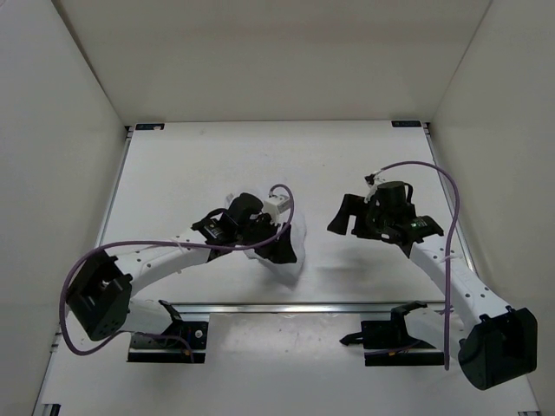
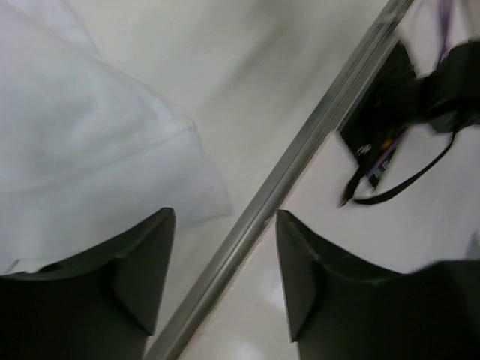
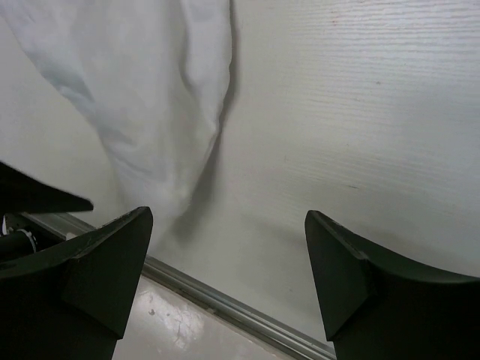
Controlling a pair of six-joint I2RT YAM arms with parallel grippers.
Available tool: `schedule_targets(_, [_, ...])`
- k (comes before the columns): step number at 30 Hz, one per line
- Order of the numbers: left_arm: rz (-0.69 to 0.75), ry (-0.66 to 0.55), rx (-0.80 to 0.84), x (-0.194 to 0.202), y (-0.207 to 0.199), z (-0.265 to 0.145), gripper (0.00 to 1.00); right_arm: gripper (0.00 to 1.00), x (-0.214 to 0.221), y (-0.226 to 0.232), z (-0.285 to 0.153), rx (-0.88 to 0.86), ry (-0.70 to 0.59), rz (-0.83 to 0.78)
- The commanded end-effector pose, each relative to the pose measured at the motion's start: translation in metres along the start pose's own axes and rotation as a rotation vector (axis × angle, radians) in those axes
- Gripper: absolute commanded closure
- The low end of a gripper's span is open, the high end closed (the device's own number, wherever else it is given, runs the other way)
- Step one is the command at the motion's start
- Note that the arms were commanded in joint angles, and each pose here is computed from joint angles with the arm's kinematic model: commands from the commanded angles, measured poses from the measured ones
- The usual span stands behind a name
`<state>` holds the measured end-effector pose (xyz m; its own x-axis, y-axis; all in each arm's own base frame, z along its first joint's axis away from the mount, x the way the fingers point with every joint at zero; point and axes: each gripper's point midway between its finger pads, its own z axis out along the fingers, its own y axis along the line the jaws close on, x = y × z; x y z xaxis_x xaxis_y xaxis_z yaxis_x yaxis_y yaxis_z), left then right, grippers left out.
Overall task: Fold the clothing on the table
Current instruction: Flatten the skirt out
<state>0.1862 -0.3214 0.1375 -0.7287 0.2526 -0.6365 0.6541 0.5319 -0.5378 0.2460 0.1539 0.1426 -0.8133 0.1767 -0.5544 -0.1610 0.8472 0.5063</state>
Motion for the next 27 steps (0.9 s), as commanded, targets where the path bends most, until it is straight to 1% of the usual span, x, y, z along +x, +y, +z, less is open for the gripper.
schedule_targets(1, [0.015,-0.009,-0.015,0.005,0.009,-0.014,0.25,0.2,-0.014,0.01,0.0,-0.036,-0.056,-0.001])
schedule_targets(2, [0.001,-0.042,-0.05,0.002,0.019,-0.02,0.13,0.2,-0.015,0.008,0.001,-0.029,-0.06,0.007])
schedule_targets(3, [-0.022,-0.122,-0.097,-0.016,0.032,-0.033,0.07,0.2,-0.014,0.01,0.002,-0.039,-0.055,0.002])
schedule_targets(4, [-0.053,-0.195,-0.15,-0.028,0.049,-0.048,0.05,0.2,-0.011,0.014,0.004,-0.048,-0.043,0.008])
schedule_targets(5, [-0.085,-0.235,-0.167,-0.029,0.055,-0.058,0.06,0.21,-0.008,0.019,0.008,-0.069,-0.032,0.003])
schedule_targets(7, [-0.148,-0.327,-0.245,-0.038,0.085,-0.083,0.07,0.2,-0.005,0.024,0.015,-0.075,-0.014,0.002])
schedule_targets(8, [-0.164,-0.327,-0.282,-0.033,0.095,-0.087,0.07,0.21,0.0,0.029,0.02,-0.084,0.005,-0.01])
schedule_targets(9, [-0.15,-0.342,-0.329,-0.039,0.103,-0.092,0.07,0.21,0.003,0.03,0.024,-0.073,0.014,-0.005])
schedule_targets(10, [-0.151,-0.328,-0.372,-0.033,0.111,-0.094,0.07,0.21,0.011,0.034,0.031,-0.079,0.045,-0.014])
schedule_targets(11, [-0.147,-0.326,-0.368,-0.035,0.109,-0.093,0.07,0.21,0.018,0.036,0.037,-0.076,0.074,-0.016])
schedule_targets(12, [-0.152,-0.322,-0.393,-0.032,0.114,-0.093,0.07,0.21,0.027,0.039,0.041,-0.081,0.108,-0.012])
schedule_targets(14, [-0.213,-0.331,-0.441,-0.028,0.127,-0.094,0.08,0.23,0.048,0.043,0.054,-0.082,0.186,-0.015])
schedule_targets(15, [-0.265,-0.341,-0.46,-0.023,0.137,-0.097,0.08,0.24,0.049,0.049,0.056,-0.096,0.192,-0.03])
schedule_targets(16, [-0.305,-0.354,-0.482,-0.02,0.146,-0.102,0.09,0.24,0.06,0.053,0.061,-0.092,0.225,-0.044])
schedule_targets(18, [-0.326,-0.355,-0.501,-0.016,0.151,-0.105,0.09,0.26,0.073,0.054,0.066,-0.074,0.271,-0.035])
schedule_targets(19, [-0.313,-0.35,-0.52,-0.017,0.153,-0.106,0.08,0.27,0.084,0.056,0.069,-0.074,0.298,-0.038])
schedule_targets(21, [-0.297,-0.333,-0.541,-0.016,0.155,-0.106,0.07,0.29,0.088,0.059,0.071,-0.073,0.31,-0.026])
schedule_targets(25, [-0.322,-0.36,-0.572,-0.022,0.162,-0.112,0.06,0.31,0.102,0.06,0.076,-0.07,0.338,0.008])
schedule_targets(27, [-0.334,-0.383,-0.581,-0.03,0.163,-0.117,0.06,0.36,0.11,0.059,0.079,-0.067,0.353,0.023])
